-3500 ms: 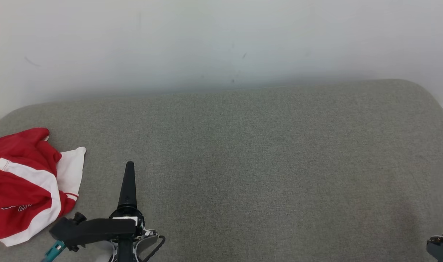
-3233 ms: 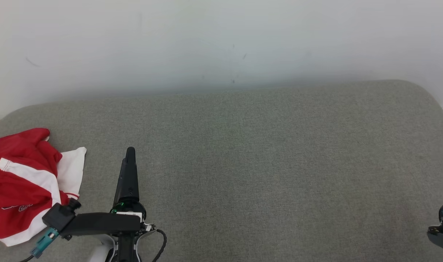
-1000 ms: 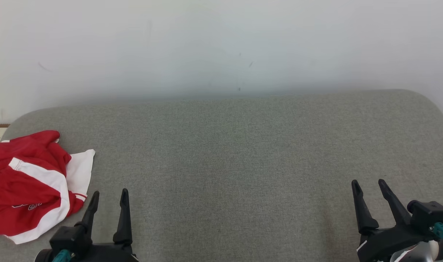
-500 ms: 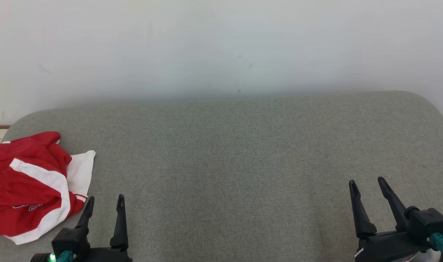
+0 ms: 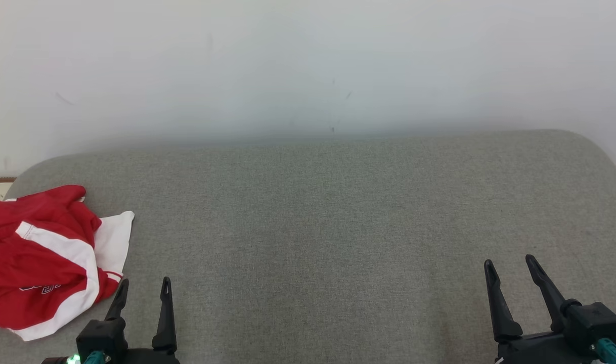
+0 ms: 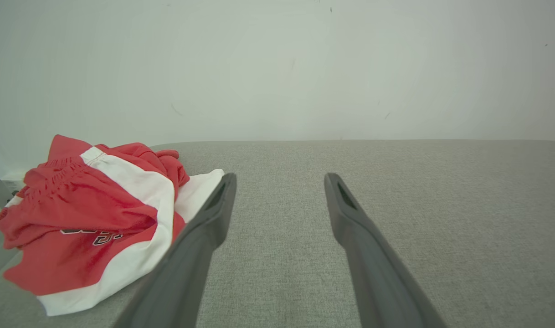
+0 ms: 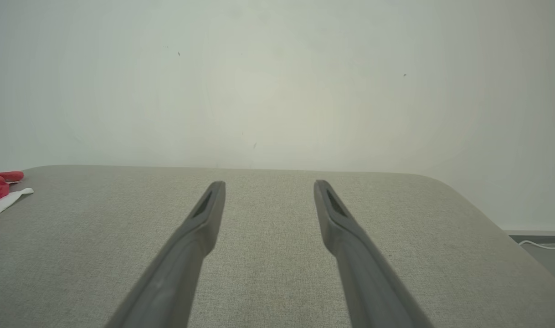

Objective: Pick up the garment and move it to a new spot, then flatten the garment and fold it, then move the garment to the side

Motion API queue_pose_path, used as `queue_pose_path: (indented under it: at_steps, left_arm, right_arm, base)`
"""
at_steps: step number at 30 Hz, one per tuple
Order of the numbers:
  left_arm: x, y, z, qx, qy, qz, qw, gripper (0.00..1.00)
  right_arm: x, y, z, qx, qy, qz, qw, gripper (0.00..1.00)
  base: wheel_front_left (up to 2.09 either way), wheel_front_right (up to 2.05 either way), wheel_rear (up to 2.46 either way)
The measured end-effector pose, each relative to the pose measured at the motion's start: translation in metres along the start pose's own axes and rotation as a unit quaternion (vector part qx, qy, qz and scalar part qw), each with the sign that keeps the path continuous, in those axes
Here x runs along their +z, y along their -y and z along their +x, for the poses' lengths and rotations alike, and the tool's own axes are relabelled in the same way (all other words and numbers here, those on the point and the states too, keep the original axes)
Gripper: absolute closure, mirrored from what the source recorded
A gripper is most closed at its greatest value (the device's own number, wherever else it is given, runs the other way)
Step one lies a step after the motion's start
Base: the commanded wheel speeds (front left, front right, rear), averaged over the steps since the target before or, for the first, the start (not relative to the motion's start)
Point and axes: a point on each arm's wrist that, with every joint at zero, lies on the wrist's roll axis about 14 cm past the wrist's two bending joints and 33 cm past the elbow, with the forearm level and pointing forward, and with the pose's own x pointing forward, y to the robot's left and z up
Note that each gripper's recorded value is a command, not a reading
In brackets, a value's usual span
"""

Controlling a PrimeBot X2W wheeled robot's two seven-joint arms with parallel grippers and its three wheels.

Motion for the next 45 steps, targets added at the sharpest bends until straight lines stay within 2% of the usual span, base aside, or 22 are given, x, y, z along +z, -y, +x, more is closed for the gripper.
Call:
queue_pose_path:
  at_steps: [25,33,45]
  left_arm:
    - [-0.005,-0.006,-0.003,0.01,-0.009,-0.005,1.0,0.0]
    - [0.0,-0.028,-0.013,0.047,-0.002,-0.006,0.999,0.0]
    - [0.007,-0.096,-0.051,0.148,0.003,0.002,0.989,0.0]
  right_arm:
    - [-0.003,-0.002,0.002,0.002,-0.005,0.012,1.0,0.0]
    - [-0.004,-0.029,0.017,0.049,-0.006,0.022,0.999,0.0]
    - [-0.005,-0.098,0.045,0.159,-0.003,0.043,0.986,0.0]
  base:
    - [0.0,0.0,0.0]
    - [0.0,0.0,0.0]
    - [0.0,0.0,0.0]
